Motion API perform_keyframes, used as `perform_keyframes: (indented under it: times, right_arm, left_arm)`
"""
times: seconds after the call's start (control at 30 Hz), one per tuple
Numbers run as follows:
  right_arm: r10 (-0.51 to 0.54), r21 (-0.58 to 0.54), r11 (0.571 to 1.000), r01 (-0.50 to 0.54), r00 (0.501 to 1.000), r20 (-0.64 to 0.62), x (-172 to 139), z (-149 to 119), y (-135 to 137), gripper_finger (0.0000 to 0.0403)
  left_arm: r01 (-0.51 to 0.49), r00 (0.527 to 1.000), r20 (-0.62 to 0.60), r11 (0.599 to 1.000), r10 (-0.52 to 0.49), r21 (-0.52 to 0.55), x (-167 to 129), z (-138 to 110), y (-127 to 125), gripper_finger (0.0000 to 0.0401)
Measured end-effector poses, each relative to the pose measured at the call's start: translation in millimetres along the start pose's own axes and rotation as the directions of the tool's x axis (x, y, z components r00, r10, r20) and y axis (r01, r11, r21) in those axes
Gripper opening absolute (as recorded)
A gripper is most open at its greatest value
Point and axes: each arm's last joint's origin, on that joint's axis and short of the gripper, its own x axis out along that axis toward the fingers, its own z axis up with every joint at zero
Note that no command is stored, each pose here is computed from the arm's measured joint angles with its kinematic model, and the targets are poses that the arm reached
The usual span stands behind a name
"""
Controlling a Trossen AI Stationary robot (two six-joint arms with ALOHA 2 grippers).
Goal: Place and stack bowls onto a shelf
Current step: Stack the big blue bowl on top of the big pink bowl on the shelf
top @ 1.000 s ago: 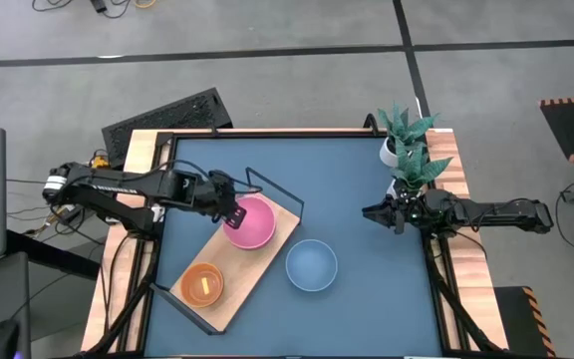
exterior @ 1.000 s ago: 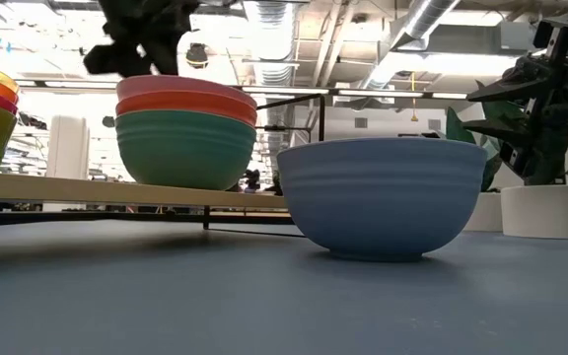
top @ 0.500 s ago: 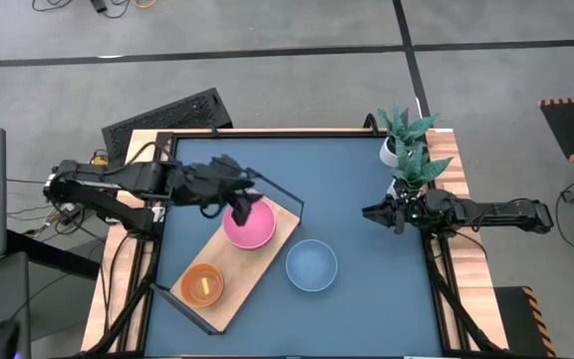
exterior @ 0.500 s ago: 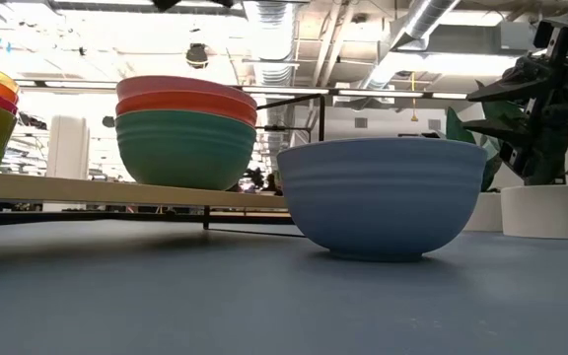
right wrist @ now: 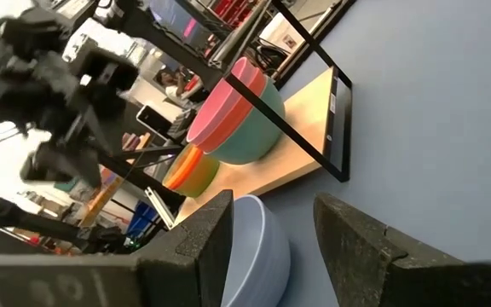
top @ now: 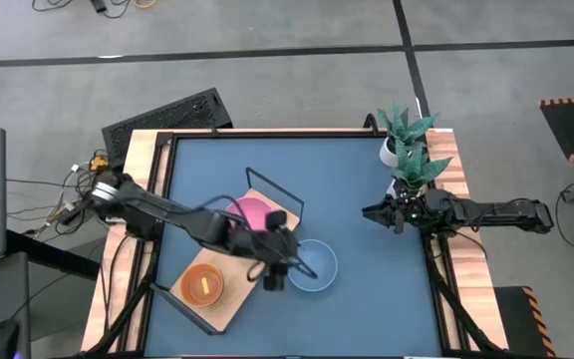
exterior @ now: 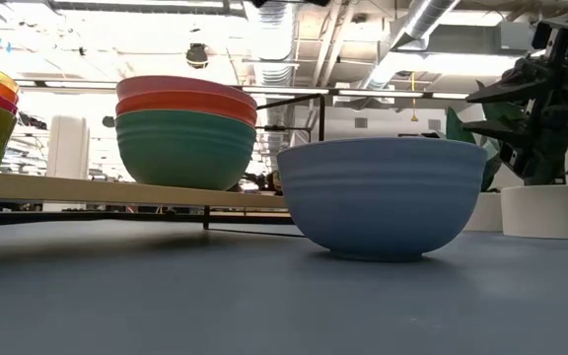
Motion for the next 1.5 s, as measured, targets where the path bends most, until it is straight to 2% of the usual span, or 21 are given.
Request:
perform_keyframes:
  times: [0.17, 0.33, 0.47, 0.67, 0.8, 0.97, 1.1, 1.23, 1.5]
  right_arm:
    - [0.001, 0.024, 1.0, 0.0, 1.0, -0.001, 0, 0, 0, 0.0189]
    - [0.008, 0.026, 1.0, -0.008, 1.0, -0.014, 0, -1, 0, 0.0189]
    - [0.009, 0.026, 1.0, -0.009, 1.0, -0.016, 0, -1, 0, 0.0189]
    - [0.012, 0.026, 1.0, -0.012, 1.0, -0.019, 0, -1, 0, 0.0189]
    - [0.014, 0.025, 1.0, -0.013, 1.0, -0.021, 0, -1, 0, 0.0189]
    - [0.015, 0.019, 1.0, -0.015, 1.0, -0.023, 0, -1, 0, 0.0189]
    - [0.015, 0.018, 1.0, -0.015, 1.0, -0.024, 0, -1, 0, 0.0189]
    - [0.016, 0.017, 1.0, -0.016, 1.0, -0.025, 0, -1, 0, 0.0189]
    - [0.021, 0.031, 0.999, -0.02, 0.999, -0.03, 0, -1, 1, 0.0189]
  left_arm:
    - [0.031, 0.998, -0.062, 0.984, -0.021, 0.176, 27, 3, -21, 0.0203]
    - [0.142, 0.982, -0.155, 0.956, -0.105, 0.256, 59, -12, -43, 0.0203]
    - [0.165, 0.974, -0.196, 0.953, -0.117, 0.252, 76, -23, -52, 0.0203]
    - [0.16, 0.973, -0.203, 0.958, -0.112, 0.239, 84, -29, -52, 0.0203]
    - [0.168, 0.966, -0.236, 0.948, -0.104, 0.271, 90, -42, -52, 0.0203]
    - [0.179, 0.955, -0.276, 0.954, -0.11, 0.242, 107, -55, -56, 0.0203]
    - [0.153, 0.946, -0.315, 0.958, -0.072, 0.241, 110, -61, -55, 0.02]
    - [0.129, 0.931, -0.363, 0.958, -0.029, 0.256, 115, -70, -53, 0.0166]
    - [0.141, 0.932, -0.36, 0.955, -0.038, 0.263, 124, -74, -55, 0.0044]
